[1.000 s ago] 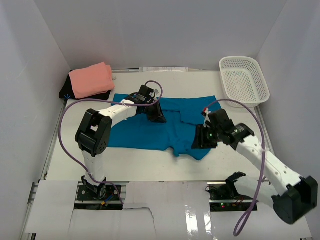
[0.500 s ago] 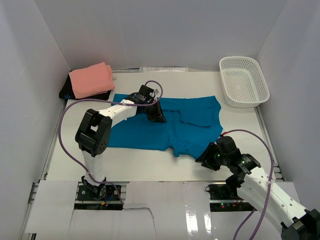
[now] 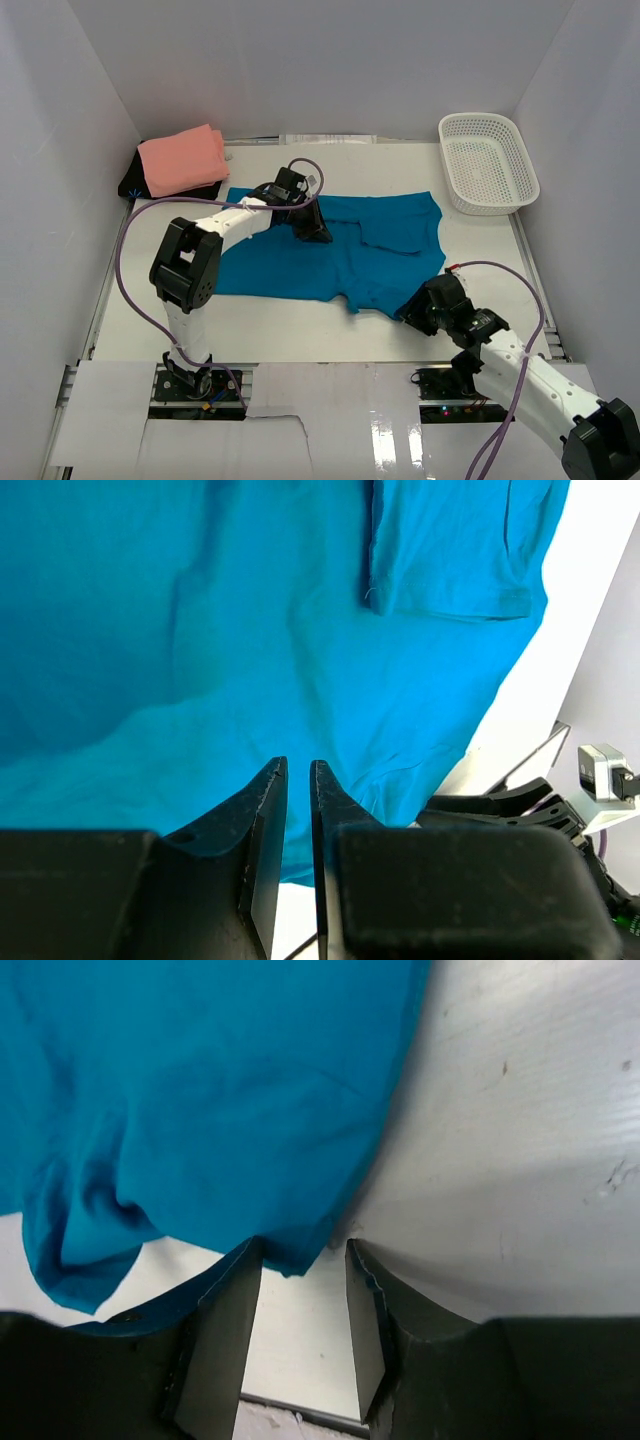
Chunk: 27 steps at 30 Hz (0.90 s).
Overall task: Fold and stack the t-shirts
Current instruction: Grap the side of the flattened tshirt closest away from the robot with both arms
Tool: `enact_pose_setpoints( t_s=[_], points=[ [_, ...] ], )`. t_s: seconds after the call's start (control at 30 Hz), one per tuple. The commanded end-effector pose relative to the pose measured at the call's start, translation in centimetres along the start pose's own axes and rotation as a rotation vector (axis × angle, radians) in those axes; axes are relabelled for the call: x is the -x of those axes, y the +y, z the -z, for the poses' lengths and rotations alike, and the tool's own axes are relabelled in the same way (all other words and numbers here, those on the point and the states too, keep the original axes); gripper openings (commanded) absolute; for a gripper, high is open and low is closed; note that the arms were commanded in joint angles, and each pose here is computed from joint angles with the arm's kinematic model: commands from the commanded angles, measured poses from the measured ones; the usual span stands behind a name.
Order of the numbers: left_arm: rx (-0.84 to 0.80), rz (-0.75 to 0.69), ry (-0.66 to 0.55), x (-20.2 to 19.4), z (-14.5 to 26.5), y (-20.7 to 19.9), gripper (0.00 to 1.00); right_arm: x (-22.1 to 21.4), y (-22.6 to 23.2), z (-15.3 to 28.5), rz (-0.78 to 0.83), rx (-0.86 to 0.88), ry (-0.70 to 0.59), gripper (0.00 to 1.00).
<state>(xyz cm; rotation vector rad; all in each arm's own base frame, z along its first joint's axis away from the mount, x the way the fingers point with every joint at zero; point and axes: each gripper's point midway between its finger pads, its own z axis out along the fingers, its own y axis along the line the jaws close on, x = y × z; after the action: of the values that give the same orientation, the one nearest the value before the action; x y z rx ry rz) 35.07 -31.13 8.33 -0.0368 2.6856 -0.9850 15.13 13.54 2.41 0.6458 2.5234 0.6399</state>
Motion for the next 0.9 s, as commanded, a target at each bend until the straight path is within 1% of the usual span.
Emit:
enact_pose_setpoints(
  t_s=[0.0, 0.07, 0.1, 0.17, 0.2, 0.3, 0.33, 0.4, 0.43, 0.47, 0.63, 0.7, 0.77, 0.87],
  points=[
    [-0.068, -0.035, -0.052, 1.8, 2.0, -2.6, 0.26, 1.8, -0.9, -0.7, -0.013, -0.031, -0.116, 0.45],
    [-0.066, -0.035, -0.053, 1.8, 1.9, -2.6, 0.26, 2.2, -1.0, -0.9, -0.001, -0.042, -0.131, 0.44],
    [-0.066, -0.034, -0.052, 1.8, 1.9, -2.6, 0.26, 2.3, -1.1, -0.9, 0.004, -0.048, -0.133, 0.3],
    [-0.065, -0.034, -0.051, 1.8, 1.9, -2.5, 0.26, 2.2, -0.9, -1.1, 0.014, -0.052, -0.124, 0.1],
    [-0.061, -0.032, -0.053, 1.8, 1.8, -2.4, 0.26, 2.2, -0.7, -1.1, 0.013, -0.048, -0.116, 0.08],
    [-0.061, -0.034, -0.053, 1.8, 1.9, -2.4, 0.26, 2.3, 1.4, -0.4, 0.015, 0.001, -0.082, 0.08],
    [-0.058, -0.032, -0.052, 1.7, 1.9, -2.3, 0.26, 2.6, 3.2, 0.4, 0.008, 0.05, -0.071, 0.08],
    [-0.052, -0.033, -0.056, 1.8, 2.0, -2.2, 0.26, 3.2, 5.2, 1.3, -0.007, 0.106, -0.067, 0.08],
    [-0.052, -0.034, -0.054, 1.7, 2.1, -2.2, 0.26, 4.1, 7.0, 2.4, -0.013, 0.149, -0.074, 0.08],
    [-0.053, -0.034, -0.056, 1.8, 2.1, -2.2, 0.26, 4.6, 7.8, 2.9, -0.014, 0.161, -0.082, 0.08],
    [-0.057, -0.033, -0.054, 1.8, 2.2, -2.3, 0.26, 8.0, 9.7, 3.4, 0.005, 0.138, -0.137, 0.08],
    [-0.058, -0.035, -0.055, 1.7, 2.3, -2.3, 0.26, 9.5, 10.0, 2.8, 0.041, 0.105, -0.157, 0.08],
    [-0.056, -0.035, -0.057, 1.6, 2.4, -2.3, 0.26, 11.7, 9.8, 2.0, 0.087, 0.032, -0.212, 0.08],
    [-0.051, -0.035, -0.057, 1.5, 2.5, -2.1, 0.26, 13.1, 9.8, 0.9, 0.12, -0.01, -0.224, 0.08]
  ],
)
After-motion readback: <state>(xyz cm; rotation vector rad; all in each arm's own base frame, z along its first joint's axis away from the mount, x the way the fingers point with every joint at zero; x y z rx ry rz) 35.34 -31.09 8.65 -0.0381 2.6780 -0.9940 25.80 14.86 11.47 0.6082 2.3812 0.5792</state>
